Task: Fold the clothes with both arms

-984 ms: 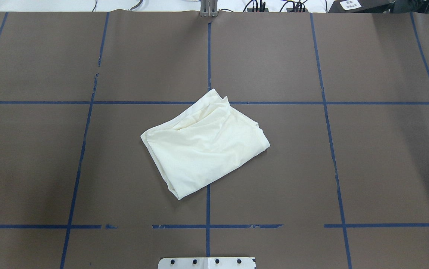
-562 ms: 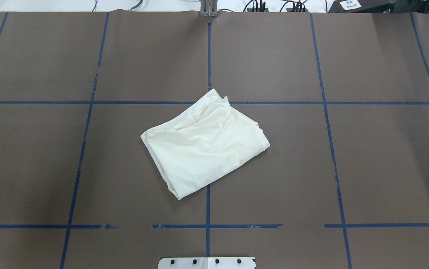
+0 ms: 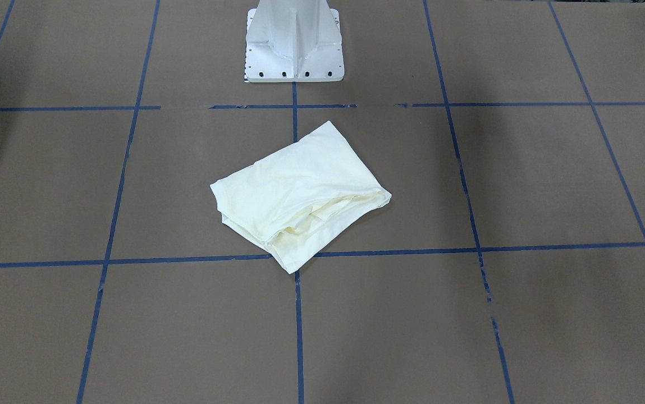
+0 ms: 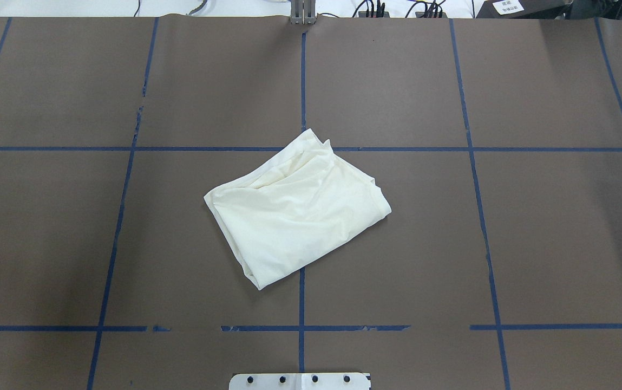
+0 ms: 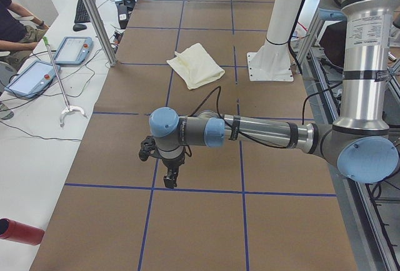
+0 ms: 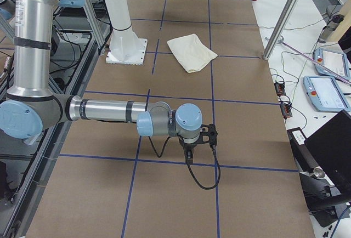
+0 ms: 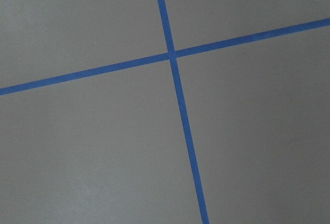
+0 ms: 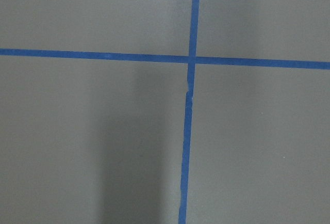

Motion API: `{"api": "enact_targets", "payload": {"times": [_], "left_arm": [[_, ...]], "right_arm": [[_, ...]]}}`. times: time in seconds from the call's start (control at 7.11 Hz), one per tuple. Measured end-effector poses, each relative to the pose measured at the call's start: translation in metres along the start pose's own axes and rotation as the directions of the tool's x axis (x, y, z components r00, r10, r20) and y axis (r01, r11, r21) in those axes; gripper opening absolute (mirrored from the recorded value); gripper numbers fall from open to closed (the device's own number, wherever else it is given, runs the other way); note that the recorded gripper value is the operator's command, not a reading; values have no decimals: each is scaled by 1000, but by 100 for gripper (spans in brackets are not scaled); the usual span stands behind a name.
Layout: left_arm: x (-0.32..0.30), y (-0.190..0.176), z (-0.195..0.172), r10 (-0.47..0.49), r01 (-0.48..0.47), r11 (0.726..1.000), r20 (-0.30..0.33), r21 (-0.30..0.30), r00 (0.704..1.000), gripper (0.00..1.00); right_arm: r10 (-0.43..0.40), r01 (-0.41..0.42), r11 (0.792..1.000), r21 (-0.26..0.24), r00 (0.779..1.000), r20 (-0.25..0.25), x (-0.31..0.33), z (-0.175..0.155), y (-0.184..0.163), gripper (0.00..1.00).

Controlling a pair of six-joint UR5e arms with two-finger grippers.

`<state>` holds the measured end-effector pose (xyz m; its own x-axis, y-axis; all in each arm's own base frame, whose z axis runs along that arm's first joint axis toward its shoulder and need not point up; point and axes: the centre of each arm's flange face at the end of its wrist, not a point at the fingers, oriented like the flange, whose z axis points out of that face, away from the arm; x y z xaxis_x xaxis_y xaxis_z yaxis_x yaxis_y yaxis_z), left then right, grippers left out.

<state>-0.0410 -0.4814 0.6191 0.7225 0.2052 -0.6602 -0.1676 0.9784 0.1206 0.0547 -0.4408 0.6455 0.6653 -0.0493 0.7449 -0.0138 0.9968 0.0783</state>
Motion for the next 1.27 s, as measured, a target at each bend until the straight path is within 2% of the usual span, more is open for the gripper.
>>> {"api": "enact_targets", "payload": {"times": [0.42,1.12,1.27], "left_arm": [[1,-1,-1,3,-3,1000,1,3,1000,99],[0,0,0,-4,4,1000,1,0,1000,99],[1,-2,-1,-39,39,999,1,2,999,99]], "right_arm": [[8,-8,1000,10,999,41,0,-5,1,100],[7,-7,1000,14,999,41,0,-6,1,100],[7,-7,1000,14,999,40,0,-6,1,100]]}}
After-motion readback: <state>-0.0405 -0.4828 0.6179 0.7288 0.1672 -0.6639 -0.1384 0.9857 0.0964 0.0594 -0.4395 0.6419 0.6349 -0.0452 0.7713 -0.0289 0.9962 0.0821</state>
